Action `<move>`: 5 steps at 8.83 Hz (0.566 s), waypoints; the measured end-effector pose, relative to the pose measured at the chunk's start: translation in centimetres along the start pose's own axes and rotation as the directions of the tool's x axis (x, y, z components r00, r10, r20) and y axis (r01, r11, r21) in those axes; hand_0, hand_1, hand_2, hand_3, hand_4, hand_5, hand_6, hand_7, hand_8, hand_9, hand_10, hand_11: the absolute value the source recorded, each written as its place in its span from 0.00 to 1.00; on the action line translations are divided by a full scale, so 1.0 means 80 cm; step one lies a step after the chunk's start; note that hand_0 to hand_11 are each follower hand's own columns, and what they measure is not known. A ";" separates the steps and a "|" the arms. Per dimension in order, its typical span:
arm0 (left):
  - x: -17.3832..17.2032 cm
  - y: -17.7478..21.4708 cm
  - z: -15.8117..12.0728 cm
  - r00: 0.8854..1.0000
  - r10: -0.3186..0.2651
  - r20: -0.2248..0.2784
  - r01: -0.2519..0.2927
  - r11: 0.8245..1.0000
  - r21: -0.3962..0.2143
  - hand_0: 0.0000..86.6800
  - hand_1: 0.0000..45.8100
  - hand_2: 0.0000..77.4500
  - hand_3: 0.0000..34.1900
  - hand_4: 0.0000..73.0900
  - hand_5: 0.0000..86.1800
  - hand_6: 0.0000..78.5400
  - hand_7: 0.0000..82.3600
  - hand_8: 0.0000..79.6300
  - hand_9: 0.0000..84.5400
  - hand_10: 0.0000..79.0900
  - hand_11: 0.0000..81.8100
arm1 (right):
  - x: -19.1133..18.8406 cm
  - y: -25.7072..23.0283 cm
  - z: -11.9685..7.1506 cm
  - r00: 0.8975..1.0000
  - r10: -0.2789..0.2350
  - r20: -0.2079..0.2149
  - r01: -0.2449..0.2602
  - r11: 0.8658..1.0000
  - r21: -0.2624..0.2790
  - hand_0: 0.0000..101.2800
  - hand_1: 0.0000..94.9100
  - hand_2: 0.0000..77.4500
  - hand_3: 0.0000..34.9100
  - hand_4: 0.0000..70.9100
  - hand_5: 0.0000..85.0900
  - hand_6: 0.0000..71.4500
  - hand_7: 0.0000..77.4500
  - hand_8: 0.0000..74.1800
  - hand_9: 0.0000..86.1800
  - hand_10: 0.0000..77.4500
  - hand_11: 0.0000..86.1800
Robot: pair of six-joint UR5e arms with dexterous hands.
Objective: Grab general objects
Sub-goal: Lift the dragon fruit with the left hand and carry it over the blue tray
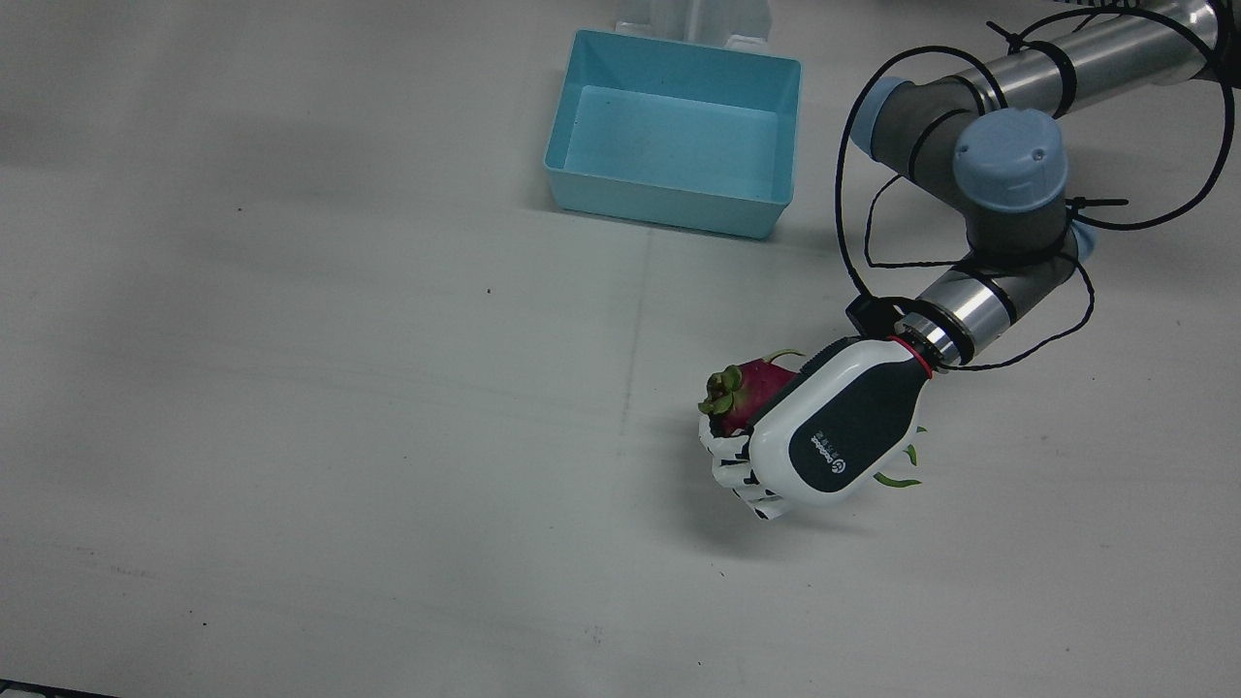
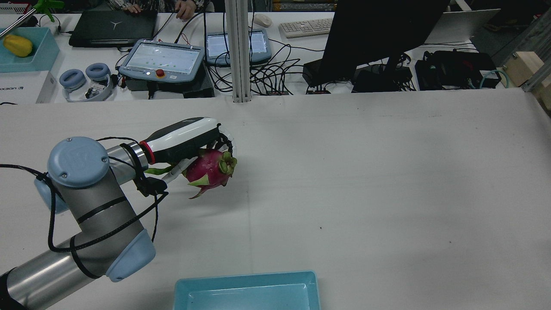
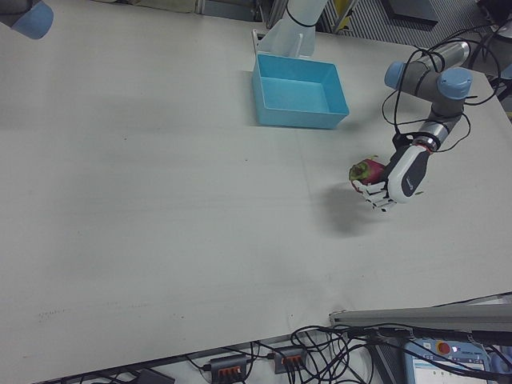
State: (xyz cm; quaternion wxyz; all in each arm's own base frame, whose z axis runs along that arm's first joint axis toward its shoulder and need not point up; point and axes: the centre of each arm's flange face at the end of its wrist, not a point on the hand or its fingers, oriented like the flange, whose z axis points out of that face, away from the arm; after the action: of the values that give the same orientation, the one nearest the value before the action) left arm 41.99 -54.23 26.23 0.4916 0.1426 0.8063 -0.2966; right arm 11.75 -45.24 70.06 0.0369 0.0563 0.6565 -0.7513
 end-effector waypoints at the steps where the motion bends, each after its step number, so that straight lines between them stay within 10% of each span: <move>1: 0.033 0.026 0.002 1.000 -0.001 -0.001 0.001 0.997 -0.082 0.91 0.00 0.00 0.00 0.67 0.39 0.69 0.84 0.66 0.67 0.29 0.86 | 0.000 0.000 0.000 1.000 0.000 0.000 0.000 1.000 0.000 0.00 1.00 1.00 0.00 0.00 0.00 0.00 0.00 0.00 0.01 0.00 0.01; 5: 0.122 0.122 -0.035 1.000 -0.018 -0.018 0.011 0.941 -0.339 0.91 0.00 0.00 0.00 0.67 0.39 0.69 0.84 0.66 0.67 0.29 0.86 | 0.000 0.001 0.000 1.000 -0.001 0.000 0.001 1.000 -0.002 0.00 1.00 1.00 0.00 0.00 0.00 0.00 0.00 0.00 0.01 0.00 0.00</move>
State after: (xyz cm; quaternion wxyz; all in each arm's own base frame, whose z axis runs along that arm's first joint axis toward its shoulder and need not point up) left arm 40.47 -45.47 15.30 0.4981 0.0530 0.8513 -0.1560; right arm 11.75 -45.26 69.98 0.0367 0.0560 0.6572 -0.7507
